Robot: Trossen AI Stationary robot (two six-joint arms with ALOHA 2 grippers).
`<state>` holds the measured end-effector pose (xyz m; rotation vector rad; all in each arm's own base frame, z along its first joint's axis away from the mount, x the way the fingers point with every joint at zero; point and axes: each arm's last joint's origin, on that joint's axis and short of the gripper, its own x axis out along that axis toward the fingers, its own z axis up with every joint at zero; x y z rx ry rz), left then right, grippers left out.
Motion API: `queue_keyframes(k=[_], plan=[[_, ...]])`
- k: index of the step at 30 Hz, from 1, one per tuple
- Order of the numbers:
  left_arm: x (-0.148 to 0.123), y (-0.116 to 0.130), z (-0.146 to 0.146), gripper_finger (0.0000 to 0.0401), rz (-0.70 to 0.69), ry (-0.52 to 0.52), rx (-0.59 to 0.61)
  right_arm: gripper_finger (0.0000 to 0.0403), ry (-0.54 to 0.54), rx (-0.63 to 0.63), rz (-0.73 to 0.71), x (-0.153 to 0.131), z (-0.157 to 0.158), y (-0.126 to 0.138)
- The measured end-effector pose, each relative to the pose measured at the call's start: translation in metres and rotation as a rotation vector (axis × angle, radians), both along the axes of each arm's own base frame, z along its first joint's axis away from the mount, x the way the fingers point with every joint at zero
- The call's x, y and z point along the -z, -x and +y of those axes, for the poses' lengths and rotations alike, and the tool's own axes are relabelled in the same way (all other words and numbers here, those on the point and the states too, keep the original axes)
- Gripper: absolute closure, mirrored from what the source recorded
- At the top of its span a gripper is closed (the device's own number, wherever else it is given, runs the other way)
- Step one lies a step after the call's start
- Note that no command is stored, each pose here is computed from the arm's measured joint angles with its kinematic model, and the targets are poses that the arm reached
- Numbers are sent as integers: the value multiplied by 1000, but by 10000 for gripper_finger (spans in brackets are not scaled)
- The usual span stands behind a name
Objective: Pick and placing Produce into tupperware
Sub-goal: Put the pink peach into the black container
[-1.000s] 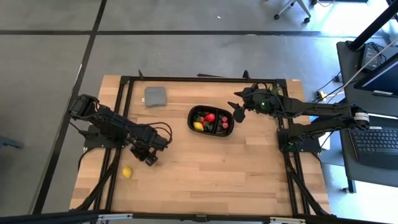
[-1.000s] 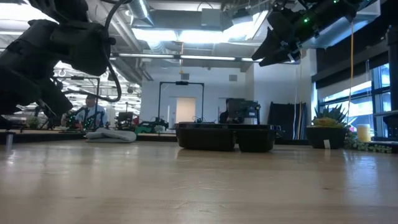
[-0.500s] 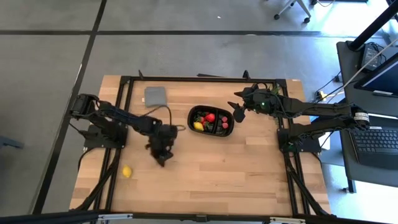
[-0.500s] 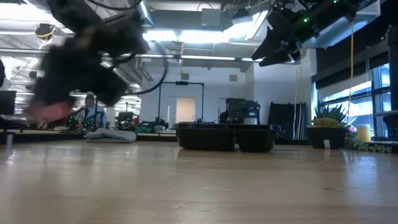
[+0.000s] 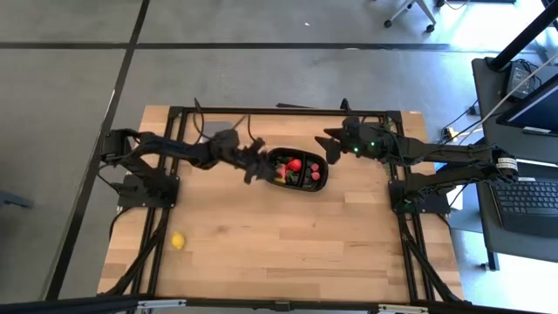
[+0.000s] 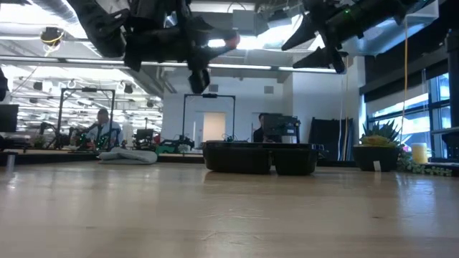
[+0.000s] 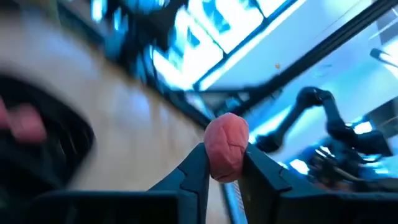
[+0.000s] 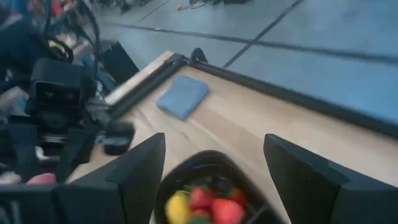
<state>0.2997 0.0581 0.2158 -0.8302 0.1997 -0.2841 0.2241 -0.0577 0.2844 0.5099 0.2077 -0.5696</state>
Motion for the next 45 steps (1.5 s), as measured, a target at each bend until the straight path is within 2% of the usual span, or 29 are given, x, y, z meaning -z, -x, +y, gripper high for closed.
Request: queue_keyframes(k=[4,7,10,16,19,27,36,39,45], plan=[[-6,1,11,343,-119,-227,-107,127,-133,41,-73,0,0,0],[-6,1,16,339,-143,-399,-203,127,-211,52,-129,-1,1,-1],[-6,1,19,327,-149,-562,-292,127,-265,2,-152,-2,2,-2],[-6,1,21,317,-155,-840,-359,127,-371,-42,-172,2,11,-10],[-6,0,20,321,-158,-930,-366,127,-394,-52,-179,10,13,-22],[-6,0,20,327,-157,-951,-368,127,-318,-137,-277,20,16,-63],[-6,0,20,321,-154,-952,-372,127,-315,-187,-260,14,13,-96],[-5,1,22,330,-139,-951,-386,127,-308,-176,-239,15,11,-104],[-7,0,21,333,-161,-954,-372,127,-373,-165,-147,19,11,-105]])
